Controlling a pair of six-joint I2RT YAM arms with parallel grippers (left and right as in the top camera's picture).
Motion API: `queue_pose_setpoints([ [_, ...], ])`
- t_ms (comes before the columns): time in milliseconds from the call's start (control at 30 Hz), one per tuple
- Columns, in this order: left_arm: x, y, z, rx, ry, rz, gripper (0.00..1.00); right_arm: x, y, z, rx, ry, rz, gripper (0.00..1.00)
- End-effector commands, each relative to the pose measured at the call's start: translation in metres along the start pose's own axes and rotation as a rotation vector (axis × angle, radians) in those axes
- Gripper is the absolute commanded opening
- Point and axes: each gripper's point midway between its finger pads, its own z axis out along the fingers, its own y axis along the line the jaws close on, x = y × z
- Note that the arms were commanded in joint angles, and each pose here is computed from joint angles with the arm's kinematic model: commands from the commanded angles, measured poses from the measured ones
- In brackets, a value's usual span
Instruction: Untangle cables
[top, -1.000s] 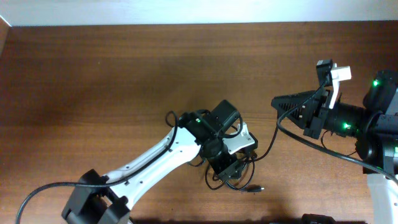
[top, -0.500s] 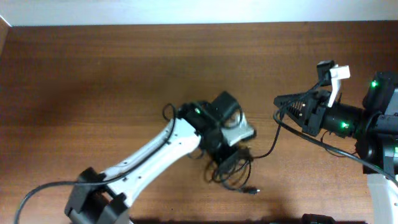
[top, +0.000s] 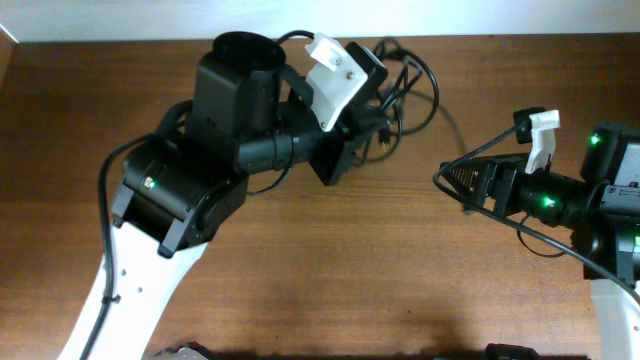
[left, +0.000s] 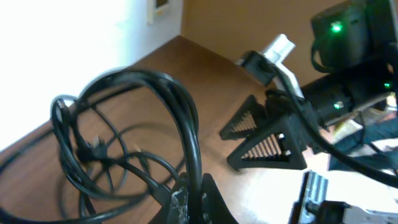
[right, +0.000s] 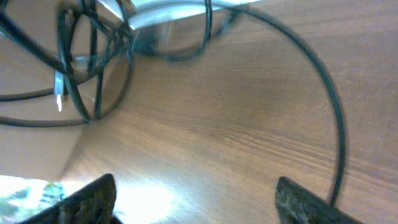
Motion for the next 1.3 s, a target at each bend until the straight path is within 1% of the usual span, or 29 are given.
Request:
queue_pose_setpoints([
  [0,-0.003,-0.018,0.001,0.113,-0.009,-0.018,0.0,0.0,0.01,0.0,-0.053,0.0,-0.032,0.91],
  [67,-0.007,-0.03,-0.001,0.18,-0.023,-0.012,0.0,0.0,0.017,0.0,-0.094,0.002,-0.07,0.92],
  [267,-0.02,-0.053,-0.008,0.318,-0.081,0.028,0.0,0.001,0.019,0.0,-0.107,0.003,-0.069,0.92],
  [400,-0.024,-0.074,-0.009,0.413,-0.096,0.056,0.0,0.002,0.032,-0.002,-0.179,0.007,-0.07,0.92],
  [467,-0.022,-0.081,-0.006,0.425,-0.089,0.063,0.0,0.0,0.038,-0.003,-0.217,0.002,-0.08,0.92],
  [600,-0.016,-0.093,0.006,0.464,-0.061,0.062,0.0,-0.008,0.064,-0.011,-0.368,-0.032,-0.15,0.91],
  [733,-0.009,-0.1,0.019,0.495,-0.028,0.052,0.0,-0.016,0.066,-0.012,-0.375,-0.057,-0.163,0.92],
  [767,-0.008,-0.105,0.021,0.513,-0.021,0.053,0.0,-0.018,0.067,-0.012,-0.375,-0.065,-0.175,0.89],
  [800,-0.006,-0.111,0.023,0.527,-0.015,0.056,0.0,-0.02,0.066,-0.012,-0.371,-0.072,-0.185,0.83],
  [833,-0.005,-0.116,0.023,0.54,-0.012,0.062,0.0,-0.022,0.064,-0.011,-0.353,-0.081,-0.193,0.67],
  [900,-0.005,-0.122,0.023,0.554,-0.012,0.069,0.0,-0.024,0.056,-0.009,-0.306,-0.087,-0.187,0.46],
  [967,-0.006,-0.124,0.023,0.556,-0.015,0.073,0.0,-0.022,0.043,-0.005,-0.234,-0.077,-0.154,0.28],
  [1033,-0.007,-0.12,0.023,0.547,-0.021,0.073,0.0,-0.013,0.032,-0.002,-0.176,-0.045,-0.103,0.13],
  [1100,-0.009,-0.111,0.021,0.522,-0.029,0.066,0.0,0.0,0.018,0.0,-0.099,0.002,-0.048,0.04],
  [1167,-0.012,-0.098,0.018,0.489,-0.04,0.052,0.0,0.011,0.006,0.0,-0.029,0.04,-0.005,0.04],
  [1267,-0.018,-0.072,0.01,0.422,-0.055,-0.011,0.0,0.02,0.003,0.0,-0.017,0.072,-0.012,0.04],
])
